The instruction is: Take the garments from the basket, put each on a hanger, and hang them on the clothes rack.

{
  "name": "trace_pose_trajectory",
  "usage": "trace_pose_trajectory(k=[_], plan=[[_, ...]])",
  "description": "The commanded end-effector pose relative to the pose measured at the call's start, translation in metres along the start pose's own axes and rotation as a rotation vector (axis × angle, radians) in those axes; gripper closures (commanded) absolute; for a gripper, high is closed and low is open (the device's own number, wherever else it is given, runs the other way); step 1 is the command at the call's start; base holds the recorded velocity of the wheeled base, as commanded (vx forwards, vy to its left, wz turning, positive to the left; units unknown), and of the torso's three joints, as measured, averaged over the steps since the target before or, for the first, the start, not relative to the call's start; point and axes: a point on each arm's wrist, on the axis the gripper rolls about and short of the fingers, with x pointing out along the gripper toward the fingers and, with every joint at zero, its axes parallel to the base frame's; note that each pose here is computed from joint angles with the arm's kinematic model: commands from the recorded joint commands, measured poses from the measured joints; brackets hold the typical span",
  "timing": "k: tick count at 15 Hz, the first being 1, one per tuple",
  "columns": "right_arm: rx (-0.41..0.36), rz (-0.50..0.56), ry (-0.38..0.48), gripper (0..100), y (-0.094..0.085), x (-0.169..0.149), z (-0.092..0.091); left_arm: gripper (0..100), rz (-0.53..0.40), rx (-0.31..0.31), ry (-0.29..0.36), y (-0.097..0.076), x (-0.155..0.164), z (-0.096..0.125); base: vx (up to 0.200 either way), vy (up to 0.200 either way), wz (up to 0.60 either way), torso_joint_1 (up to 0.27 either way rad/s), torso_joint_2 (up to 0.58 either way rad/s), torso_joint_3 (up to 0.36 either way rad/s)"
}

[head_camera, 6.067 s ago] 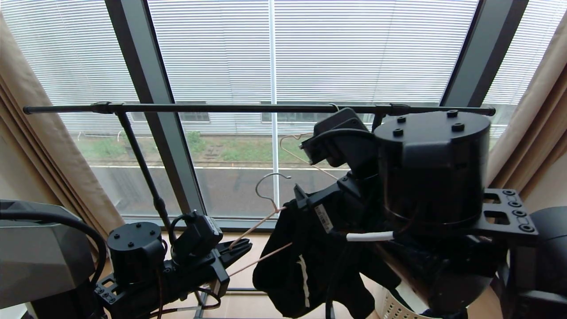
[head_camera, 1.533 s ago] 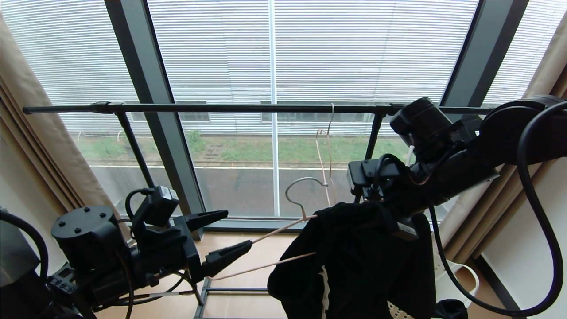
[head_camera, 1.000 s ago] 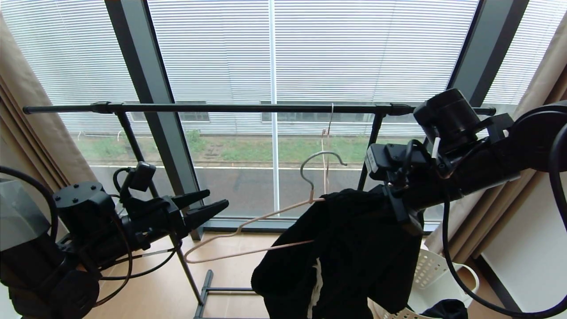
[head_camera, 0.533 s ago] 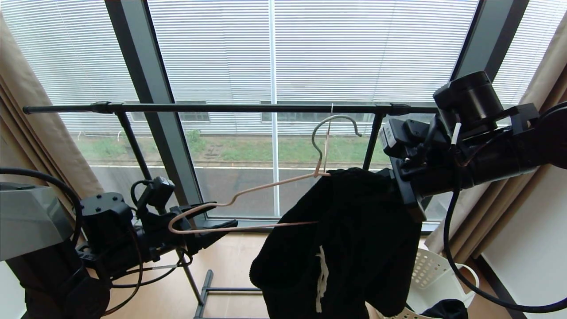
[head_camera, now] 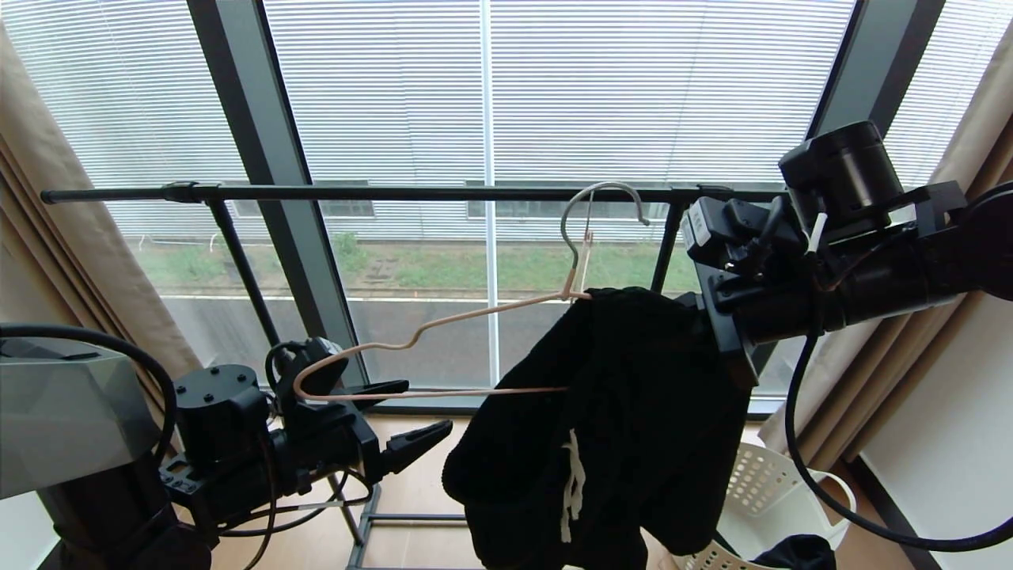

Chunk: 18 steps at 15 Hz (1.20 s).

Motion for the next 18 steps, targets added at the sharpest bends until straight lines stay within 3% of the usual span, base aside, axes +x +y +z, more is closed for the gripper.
trace_pose_trajectory(k=[1,4,8,10,11,12,18], plan=[[0.0,-0.007,-0.007,100,-0.002,0.002,0.0,0,-0.005,0.007,0.014,-0.002,-0.001,-0.004,0.0,0.0,0.0,0.0,0.0,0.0],[-0.005,-0.012,-0.015,100,-0.002,0.001,0.001,0,-0.017,0.04,0.023,-0.006,0.0,-0.005,0.0,0.0,0.0,0.0,0.0,0.0],[-0.012,0.014,-0.054,100,0.001,0.003,-0.004,0,-0.029,0.032,0.026,-0.009,0.002,-0.006,0.0,0.0,0.0,0.0,0.0,0.0],[-0.012,0.001,-0.064,100,-0.001,0.002,-0.01,0,-0.027,-0.005,0.019,-0.008,0.003,-0.004,0.0,0.0,0.0,0.0,0.0,0.0],[-0.011,0.001,-0.082,100,0.001,-0.004,-0.012,0,-0.028,-0.07,0.013,-0.008,0.003,-0.002,0.0,0.0,0.0,0.0,0.0,0.0],[-0.007,0.004,-0.095,100,0.0,-0.007,-0.015,0,-0.033,-0.086,0.012,-0.009,0.004,-0.002,0.0,0.0,0.0,0.0,0.0,0.0],[-0.006,-0.008,-0.103,100,-0.005,-0.008,-0.017,0,-0.079,-0.103,0.041,-0.022,0.008,-0.007,0.0,0.0,0.0,0.0,0.0,0.0]])
